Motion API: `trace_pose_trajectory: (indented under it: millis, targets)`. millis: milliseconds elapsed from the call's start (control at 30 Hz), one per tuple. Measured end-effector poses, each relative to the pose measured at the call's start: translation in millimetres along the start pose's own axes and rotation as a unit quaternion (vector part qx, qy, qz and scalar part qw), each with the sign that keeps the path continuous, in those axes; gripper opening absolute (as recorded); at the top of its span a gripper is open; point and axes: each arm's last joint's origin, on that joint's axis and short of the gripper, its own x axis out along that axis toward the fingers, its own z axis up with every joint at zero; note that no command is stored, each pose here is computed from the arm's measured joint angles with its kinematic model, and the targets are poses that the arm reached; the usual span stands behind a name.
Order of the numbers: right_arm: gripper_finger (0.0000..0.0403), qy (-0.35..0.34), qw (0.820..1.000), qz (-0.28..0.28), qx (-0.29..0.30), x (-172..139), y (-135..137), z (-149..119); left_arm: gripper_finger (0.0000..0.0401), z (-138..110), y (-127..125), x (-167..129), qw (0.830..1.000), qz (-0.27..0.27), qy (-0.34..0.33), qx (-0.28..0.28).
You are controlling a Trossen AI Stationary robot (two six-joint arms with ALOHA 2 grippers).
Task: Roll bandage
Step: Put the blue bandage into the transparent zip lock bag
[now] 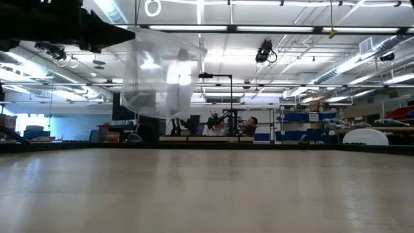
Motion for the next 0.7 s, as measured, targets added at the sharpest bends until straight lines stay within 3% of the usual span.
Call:
trace_pose_trajectory:
  millis: [100, 400, 700]
  targets:
    - [0.005, -0.03, 0.999, -0.028, -0.001, -7.9, -13.2, -3.4, 0.0001, 2.0, -0.3, 0.0, 1.0, -0.012, -0.013, -0.005]
    - [0.005, -0.049, 0.995, -0.076, 0.043, 16.8, -29.8, -53.0, 0.0001, 3.7, -0.9, -0.2, 0.999, -0.028, -0.025, -0.01]
    - [0.005, -0.04, 0.989, -0.084, 0.111, 25.0, -36.8, -88.5, 0.0001, 3.8, -0.9, -0.2, 0.999, -0.028, -0.025, -0.01]
